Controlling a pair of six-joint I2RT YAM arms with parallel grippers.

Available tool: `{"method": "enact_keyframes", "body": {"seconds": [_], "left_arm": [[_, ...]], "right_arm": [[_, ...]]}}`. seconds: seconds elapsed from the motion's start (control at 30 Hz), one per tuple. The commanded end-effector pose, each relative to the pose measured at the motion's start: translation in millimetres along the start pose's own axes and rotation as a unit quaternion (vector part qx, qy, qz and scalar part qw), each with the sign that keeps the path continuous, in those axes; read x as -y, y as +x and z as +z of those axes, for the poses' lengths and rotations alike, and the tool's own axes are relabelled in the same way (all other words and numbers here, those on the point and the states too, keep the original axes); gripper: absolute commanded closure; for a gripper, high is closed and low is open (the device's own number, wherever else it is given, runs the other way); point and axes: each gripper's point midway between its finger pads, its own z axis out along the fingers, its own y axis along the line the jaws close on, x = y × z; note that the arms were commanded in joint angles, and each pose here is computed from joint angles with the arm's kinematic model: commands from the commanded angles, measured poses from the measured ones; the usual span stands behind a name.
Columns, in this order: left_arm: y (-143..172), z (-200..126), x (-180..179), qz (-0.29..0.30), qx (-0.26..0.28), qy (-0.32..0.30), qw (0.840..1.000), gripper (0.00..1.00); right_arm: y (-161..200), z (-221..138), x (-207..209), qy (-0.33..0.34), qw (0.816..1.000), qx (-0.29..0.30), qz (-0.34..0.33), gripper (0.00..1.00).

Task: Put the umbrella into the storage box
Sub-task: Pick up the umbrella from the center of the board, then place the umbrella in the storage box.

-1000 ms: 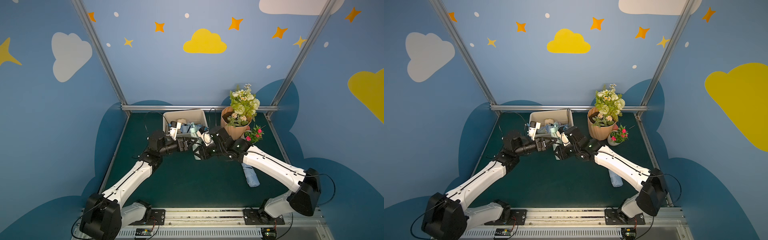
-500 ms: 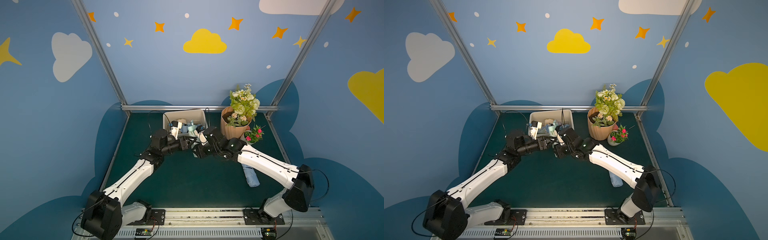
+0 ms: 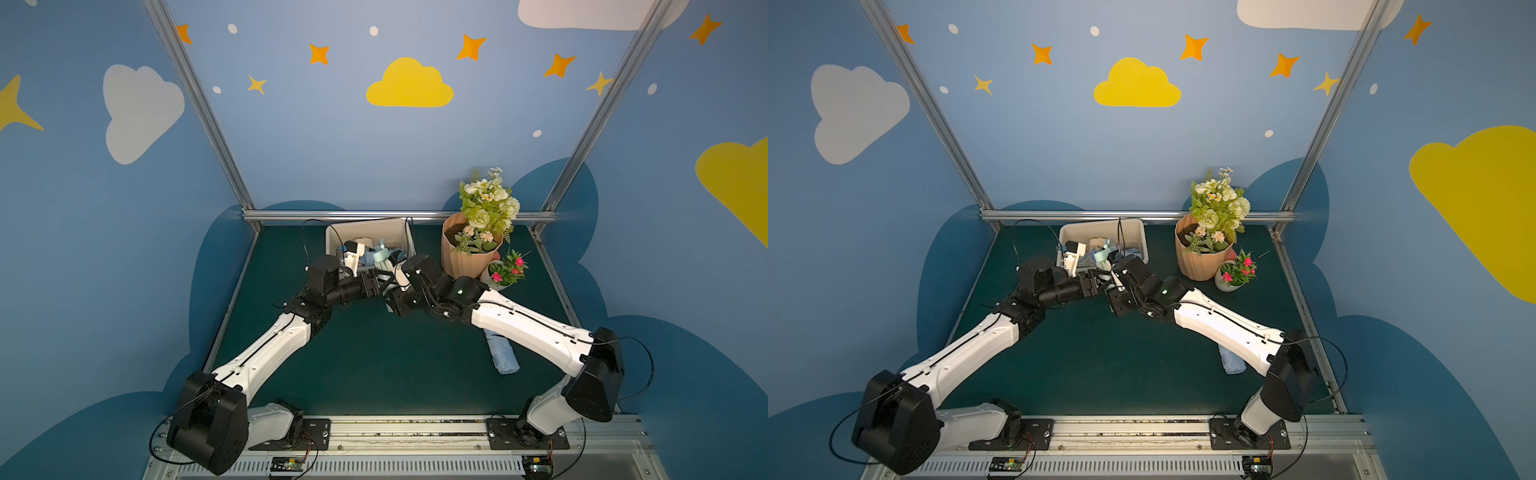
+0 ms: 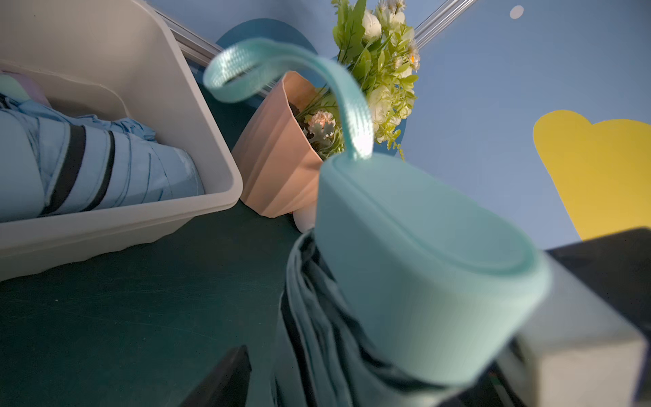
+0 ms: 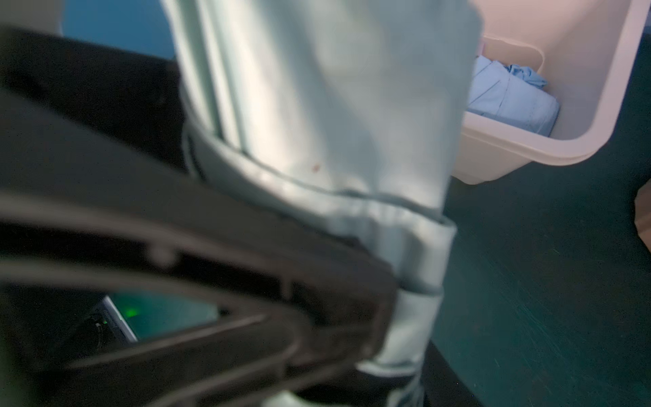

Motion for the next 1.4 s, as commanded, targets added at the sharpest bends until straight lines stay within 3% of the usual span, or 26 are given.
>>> {"method": "enact_keyframes", "body": {"seconds": [0.0,0.23,0.27,0.4,0.5,0.67,0.87,0.97,1.1,1.23,1.37], "left_arm": [[-4.2,1.8,-1.8,-0.01,0.002,-0.009,1.0,0.34],[-6.7,-2.0,-5.4,-0.001,0.013,-0.025,1.0,0.58],[-8.1,-3.6,-7.2,0.002,0.018,-0.033,0.999,0.62],[-19.3,-13.6,-24.3,0.023,0.052,-0.095,0.994,0.84],[-40.7,-29.8,-39.2,0.066,0.087,-0.164,0.981,0.97],[-91.0,-44.9,-37.1,0.169,0.079,-0.215,0.959,0.97],[-130.6,-27.7,-19.2,0.344,0.02,-0.232,0.91,0.97],[-125.4,-7.3,-15.1,0.425,-0.029,-0.231,0.875,0.98],[-113.9,21.0,-27.1,0.543,-0.096,-0.262,0.792,0.97],[-123.1,44.8,-47.0,0.609,-0.13,-0.301,0.723,0.97],[-137.0,66.9,-68.7,0.683,-0.158,-0.34,0.627,0.97]], "right_arm": [[-33.2,-12.7,-10.7,-0.01,0.998,0.053,-0.009,0.61],[-29.2,-11.2,-6.5,0.0,0.999,0.05,0.0,0.58],[-29.1,-11.8,-5.4,0.002,0.999,0.051,0.002,0.54],[-29.2,-15.8,1.0,0.016,0.998,0.062,0.016,0.16],[-28.0,-23.3,12.4,0.038,0.995,0.083,0.04,0.02],[-20.2,-38.0,33.8,0.062,0.989,0.12,0.058,0.02],[-3.3,-55.4,60.7,0.098,0.984,0.126,0.078,0.02],[2.9,-64.2,70.8,0.111,0.981,0.134,0.089,0.02],[10.9,-72.5,80.1,0.119,0.978,0.139,0.104,0.02],[17.9,-74.4,83.8,0.119,0.977,0.137,0.112,0.02],[21.4,-76.9,84.9,0.12,0.977,0.133,0.114,0.02]]}}
